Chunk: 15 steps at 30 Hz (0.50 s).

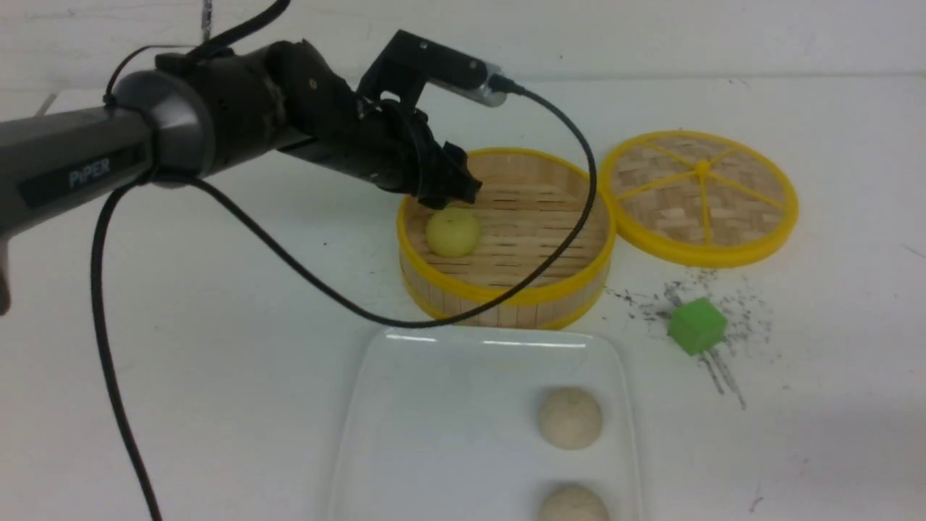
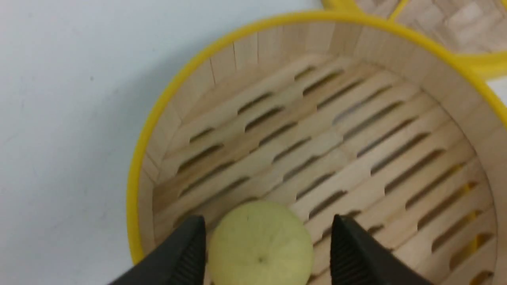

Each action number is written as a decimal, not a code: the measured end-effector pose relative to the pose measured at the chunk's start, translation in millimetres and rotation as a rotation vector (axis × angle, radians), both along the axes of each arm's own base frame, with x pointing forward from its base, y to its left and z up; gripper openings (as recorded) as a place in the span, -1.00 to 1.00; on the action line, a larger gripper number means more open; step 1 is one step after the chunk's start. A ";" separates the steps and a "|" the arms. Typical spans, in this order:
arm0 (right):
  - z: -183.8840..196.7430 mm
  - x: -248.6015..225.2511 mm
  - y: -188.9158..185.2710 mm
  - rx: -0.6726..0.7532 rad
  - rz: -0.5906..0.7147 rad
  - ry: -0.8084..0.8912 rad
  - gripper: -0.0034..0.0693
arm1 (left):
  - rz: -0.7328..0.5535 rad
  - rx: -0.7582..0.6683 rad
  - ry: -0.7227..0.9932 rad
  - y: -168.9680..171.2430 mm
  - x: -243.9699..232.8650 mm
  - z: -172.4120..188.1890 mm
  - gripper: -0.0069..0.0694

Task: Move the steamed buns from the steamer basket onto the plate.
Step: Use the left arm to grab the steamed stuffed bun that is closest to it

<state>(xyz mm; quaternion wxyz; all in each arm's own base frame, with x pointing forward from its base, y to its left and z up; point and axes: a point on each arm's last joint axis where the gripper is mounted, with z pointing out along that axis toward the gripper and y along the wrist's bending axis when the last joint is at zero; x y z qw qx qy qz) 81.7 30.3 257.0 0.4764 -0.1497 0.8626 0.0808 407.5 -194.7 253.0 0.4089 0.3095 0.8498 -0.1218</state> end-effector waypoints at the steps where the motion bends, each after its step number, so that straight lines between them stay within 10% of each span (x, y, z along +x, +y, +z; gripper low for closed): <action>1: -0.1 -0.1 0.1 0.002 0.000 0.002 -0.24 | -0.005 0.001 0.008 -2.4 1.6 -2.4 0.32; 15: -0.4 -0.5 0.6 0.012 0.000 0.010 -0.24 | -0.048 0.088 0.104 -10.9 9.2 -50.0 0.32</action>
